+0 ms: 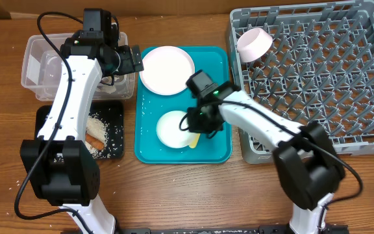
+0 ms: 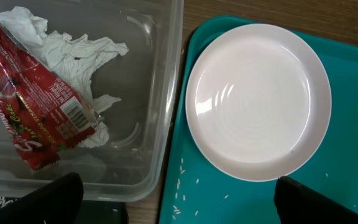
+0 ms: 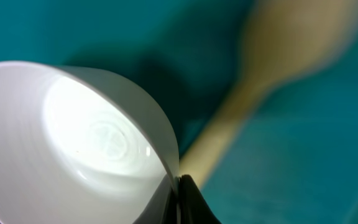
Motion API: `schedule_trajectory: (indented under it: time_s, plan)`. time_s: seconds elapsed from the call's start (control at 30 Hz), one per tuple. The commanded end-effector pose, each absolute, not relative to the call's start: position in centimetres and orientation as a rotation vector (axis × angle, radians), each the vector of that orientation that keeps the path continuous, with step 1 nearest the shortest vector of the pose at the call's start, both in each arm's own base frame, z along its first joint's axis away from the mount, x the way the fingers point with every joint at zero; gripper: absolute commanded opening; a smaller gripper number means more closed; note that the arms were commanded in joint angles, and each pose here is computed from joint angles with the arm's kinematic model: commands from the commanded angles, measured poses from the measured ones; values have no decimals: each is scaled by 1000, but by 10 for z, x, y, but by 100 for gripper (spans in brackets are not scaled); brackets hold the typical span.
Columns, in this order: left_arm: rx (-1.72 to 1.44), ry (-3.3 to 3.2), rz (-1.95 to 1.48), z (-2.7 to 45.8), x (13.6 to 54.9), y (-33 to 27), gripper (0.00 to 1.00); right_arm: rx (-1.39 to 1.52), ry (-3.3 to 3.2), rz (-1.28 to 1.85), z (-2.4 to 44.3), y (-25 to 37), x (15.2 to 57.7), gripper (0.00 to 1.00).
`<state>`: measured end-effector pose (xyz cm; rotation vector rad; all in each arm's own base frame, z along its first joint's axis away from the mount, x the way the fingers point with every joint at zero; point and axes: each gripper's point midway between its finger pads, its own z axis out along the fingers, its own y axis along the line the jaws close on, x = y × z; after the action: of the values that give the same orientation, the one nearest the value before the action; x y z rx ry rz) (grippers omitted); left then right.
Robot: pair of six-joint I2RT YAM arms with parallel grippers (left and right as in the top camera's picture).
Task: Sort waste into correct bins and load items into the dishwasher
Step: 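Place the white bowl into the rack with the right gripper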
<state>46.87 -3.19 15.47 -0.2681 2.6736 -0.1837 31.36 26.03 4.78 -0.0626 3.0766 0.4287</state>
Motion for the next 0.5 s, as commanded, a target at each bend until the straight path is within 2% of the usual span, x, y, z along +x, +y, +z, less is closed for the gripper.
schedule_trajectory:
  time_s: [0.0, 0.27, 0.37, 0.47]
  plan:
    - [-266, 2644, -170, 165, 475, -28, 100, 46, 2768, 276, 153, 217, 357, 4]
    - [-266, 2643, -170, 165, 475, -28, 100, 363, 2171, -150, 323, 85, 357, 4]
    - [-266, 2644, -170, 165, 475, -28, 100, 484, 1976, -412, 358, 38, 345, 4]
    - [-266, 2644, -170, 165, 475, -28, 100, 567, 1744, -830, 385, -4, 331, 4]
